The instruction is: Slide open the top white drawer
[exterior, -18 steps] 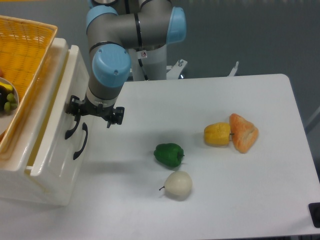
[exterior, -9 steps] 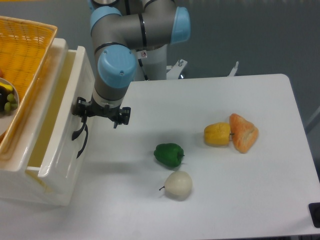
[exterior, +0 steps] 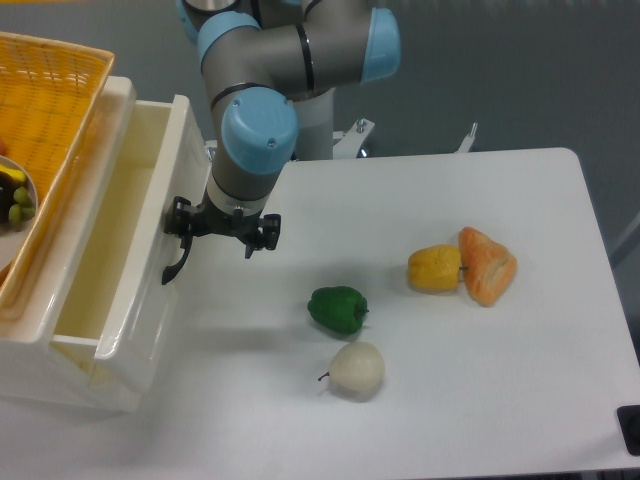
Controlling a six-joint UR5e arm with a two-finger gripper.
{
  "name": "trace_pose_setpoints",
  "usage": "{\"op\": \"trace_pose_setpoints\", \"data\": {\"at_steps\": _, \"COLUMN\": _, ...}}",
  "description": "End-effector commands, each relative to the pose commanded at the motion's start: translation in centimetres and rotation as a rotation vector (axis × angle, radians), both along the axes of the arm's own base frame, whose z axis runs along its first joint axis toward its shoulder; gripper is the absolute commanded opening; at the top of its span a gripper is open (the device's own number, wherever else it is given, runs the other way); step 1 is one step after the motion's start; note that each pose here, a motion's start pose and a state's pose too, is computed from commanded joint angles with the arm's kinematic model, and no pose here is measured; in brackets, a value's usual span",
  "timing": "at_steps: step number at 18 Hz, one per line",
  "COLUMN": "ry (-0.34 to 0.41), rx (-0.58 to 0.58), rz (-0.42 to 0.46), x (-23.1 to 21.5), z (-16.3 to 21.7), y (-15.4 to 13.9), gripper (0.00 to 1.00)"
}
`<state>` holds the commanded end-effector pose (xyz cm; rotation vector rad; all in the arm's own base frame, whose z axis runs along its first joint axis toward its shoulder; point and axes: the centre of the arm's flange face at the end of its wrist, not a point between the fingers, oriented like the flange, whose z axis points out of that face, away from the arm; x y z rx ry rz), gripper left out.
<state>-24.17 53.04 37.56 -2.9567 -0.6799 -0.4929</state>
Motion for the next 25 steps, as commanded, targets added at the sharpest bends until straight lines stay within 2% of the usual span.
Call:
{"op": "trace_pose_setpoints", "data": {"at_steps": 13, "ry": -0.013, "rx": -0.017, "rz": 0.059, "x": -4.8, "z": -1.7, "y": -1.9, "gripper": 1.0}}
{"op": "trace_pose_setpoints", "data": {"at_steps": 25, "ry": -0.014, "rx": -0.008, "rz": 0.077, "x": -6.1, "z": -1.6, "y": -2.2, "gripper": 1.0}}
